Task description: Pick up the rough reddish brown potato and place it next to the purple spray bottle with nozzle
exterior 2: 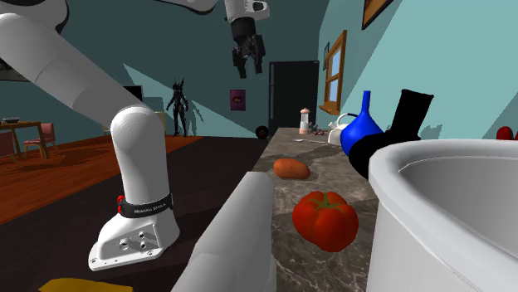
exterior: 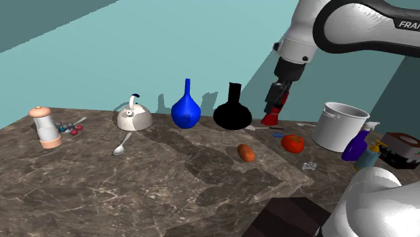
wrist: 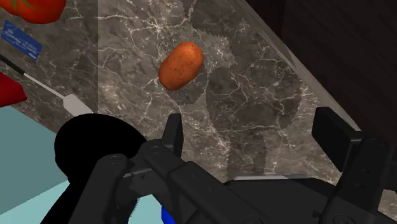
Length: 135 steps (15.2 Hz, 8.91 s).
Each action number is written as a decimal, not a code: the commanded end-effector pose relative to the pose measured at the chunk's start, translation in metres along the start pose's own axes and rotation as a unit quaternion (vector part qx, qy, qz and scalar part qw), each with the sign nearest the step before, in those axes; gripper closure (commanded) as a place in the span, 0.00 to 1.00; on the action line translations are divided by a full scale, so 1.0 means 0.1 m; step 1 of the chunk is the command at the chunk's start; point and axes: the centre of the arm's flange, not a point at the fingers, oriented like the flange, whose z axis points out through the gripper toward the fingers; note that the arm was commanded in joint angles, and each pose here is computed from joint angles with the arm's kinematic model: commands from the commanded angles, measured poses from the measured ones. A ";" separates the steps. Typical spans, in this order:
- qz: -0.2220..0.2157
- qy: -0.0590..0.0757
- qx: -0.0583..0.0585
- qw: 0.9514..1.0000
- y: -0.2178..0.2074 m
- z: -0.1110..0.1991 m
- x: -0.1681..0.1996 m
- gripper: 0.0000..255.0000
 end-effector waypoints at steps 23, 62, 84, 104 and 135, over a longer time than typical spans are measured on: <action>0.379 -0.029 -0.032 0.924 0.57 2.69 0.46 0.00; 0.379 -0.029 -0.032 0.924 0.65 2.36 0.52 1.00; 0.379 -0.029 -0.032 0.924 0.76 1.21 0.65 1.00; 0.379 -0.029 -0.032 0.924 0.86 0.16 0.78 1.00; 0.379 -0.029 -0.032 0.924 3.40 -0.10 -1.71 1.00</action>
